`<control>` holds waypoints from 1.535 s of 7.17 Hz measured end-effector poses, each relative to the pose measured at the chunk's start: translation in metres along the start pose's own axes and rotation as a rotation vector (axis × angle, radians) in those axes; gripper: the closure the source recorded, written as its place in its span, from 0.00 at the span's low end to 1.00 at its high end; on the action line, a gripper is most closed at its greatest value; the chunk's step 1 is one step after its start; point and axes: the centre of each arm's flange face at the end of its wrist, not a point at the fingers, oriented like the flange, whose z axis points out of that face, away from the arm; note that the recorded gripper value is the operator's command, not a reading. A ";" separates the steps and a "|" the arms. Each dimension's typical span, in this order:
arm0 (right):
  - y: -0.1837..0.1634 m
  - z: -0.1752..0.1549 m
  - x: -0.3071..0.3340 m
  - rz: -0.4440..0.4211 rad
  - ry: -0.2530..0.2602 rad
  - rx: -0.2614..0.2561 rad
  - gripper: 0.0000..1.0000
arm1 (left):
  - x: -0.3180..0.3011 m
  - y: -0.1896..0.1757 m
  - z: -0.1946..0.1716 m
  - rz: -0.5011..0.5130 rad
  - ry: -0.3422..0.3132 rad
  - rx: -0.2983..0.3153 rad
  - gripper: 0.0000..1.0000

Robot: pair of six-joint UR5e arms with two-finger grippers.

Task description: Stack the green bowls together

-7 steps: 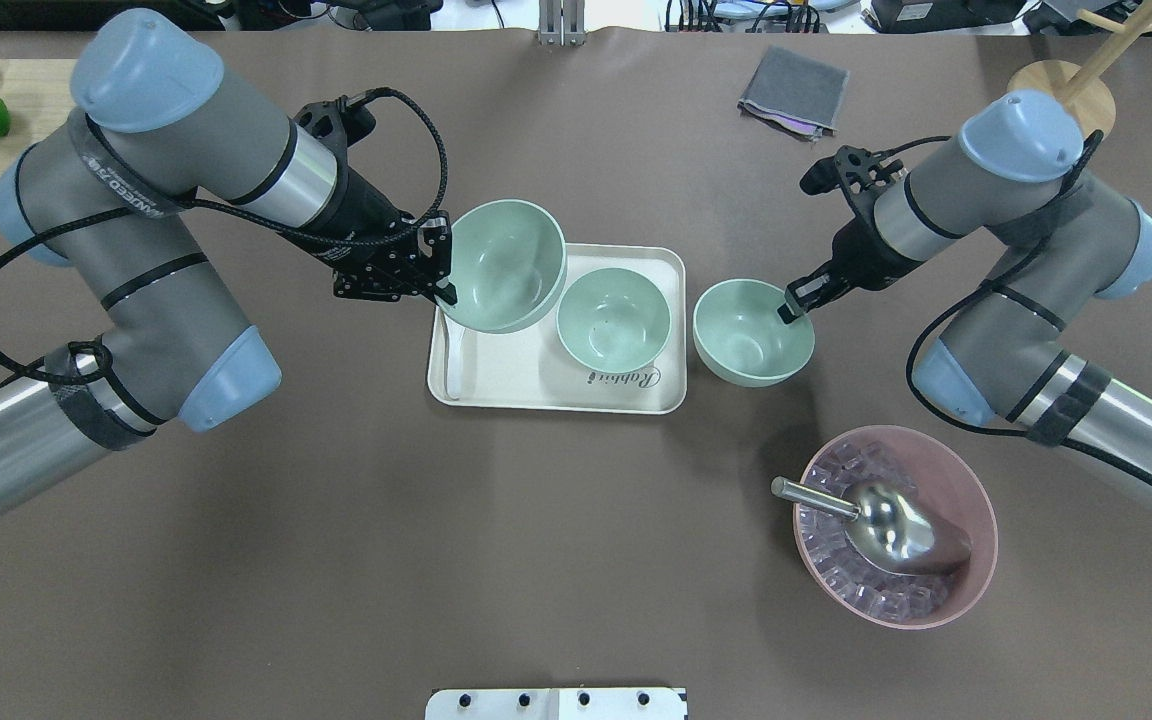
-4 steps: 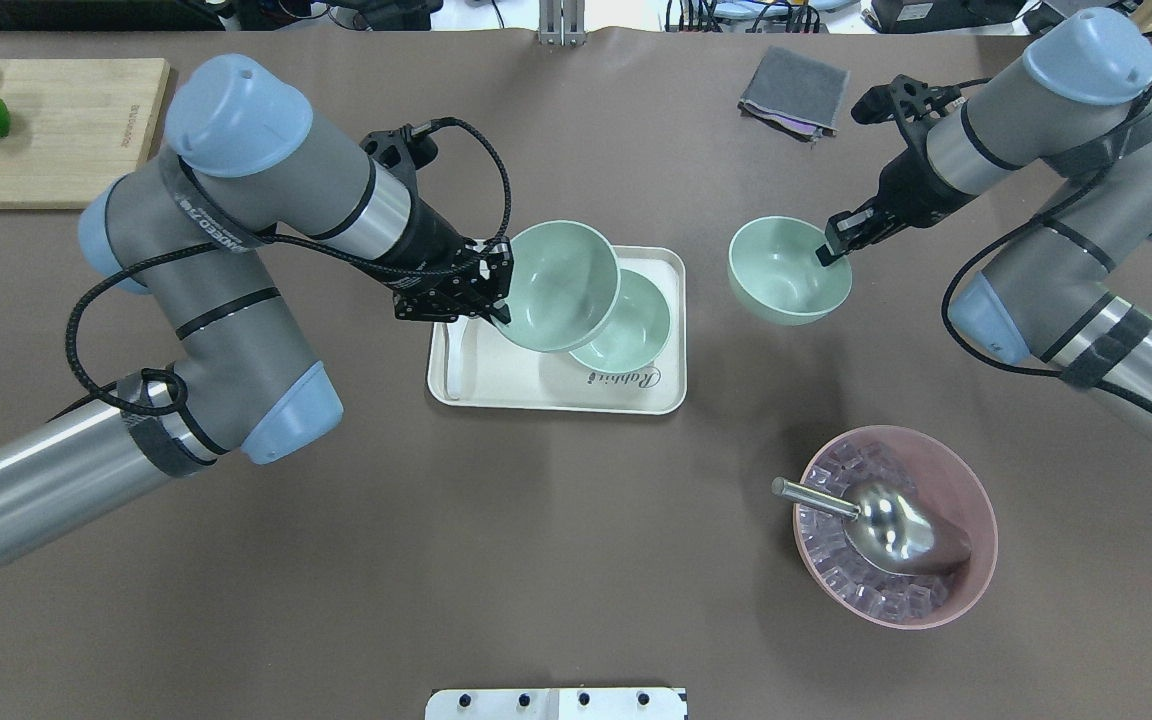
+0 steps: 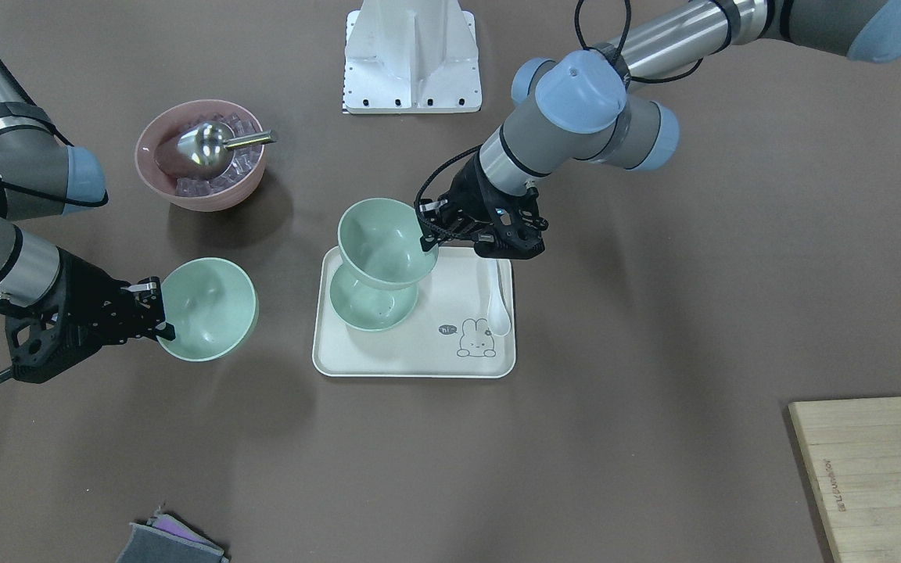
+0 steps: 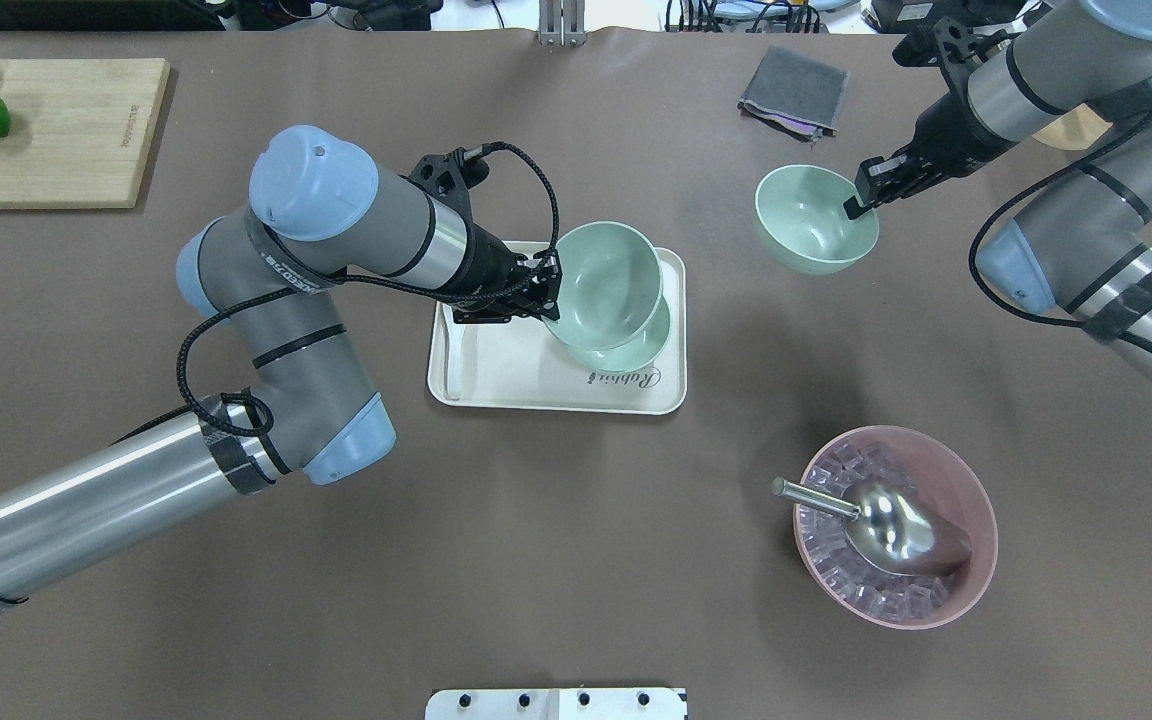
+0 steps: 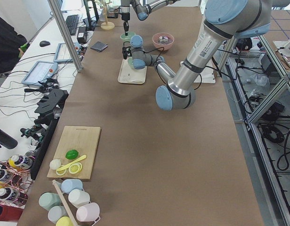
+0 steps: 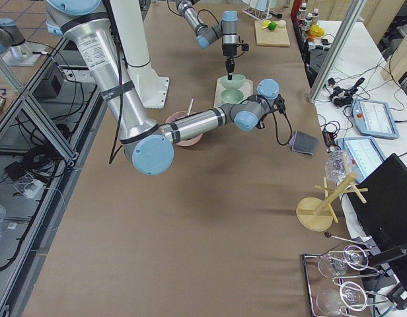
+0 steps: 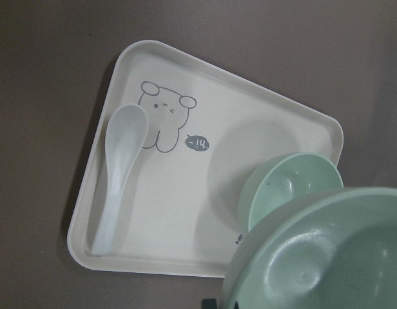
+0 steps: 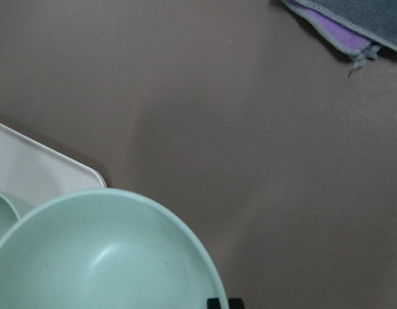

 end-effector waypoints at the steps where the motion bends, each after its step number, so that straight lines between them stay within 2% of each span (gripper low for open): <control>1: -0.005 -0.007 -0.001 0.012 -0.009 0.005 1.00 | -0.003 0.000 0.006 0.001 -0.002 0.002 1.00; 3: -0.009 -0.012 -0.003 0.018 -0.015 0.009 1.00 | -0.001 0.000 0.012 0.000 -0.005 -0.001 1.00; 4: -0.010 -0.012 -0.003 0.018 -0.017 0.009 1.00 | 0.002 0.000 0.013 0.000 -0.004 -0.001 0.45; 5: -0.010 -0.013 -0.003 0.018 -0.017 0.010 1.00 | 0.002 -0.001 0.014 -0.002 -0.007 -0.001 0.02; 9: -0.021 -0.022 -0.016 0.030 -0.031 0.024 1.00 | 0.008 -0.012 0.011 -0.005 -0.002 0.079 0.02; 11: -0.029 -0.030 -0.036 0.090 -0.071 0.020 1.00 | 0.011 -0.044 -0.025 -0.020 0.002 0.098 0.02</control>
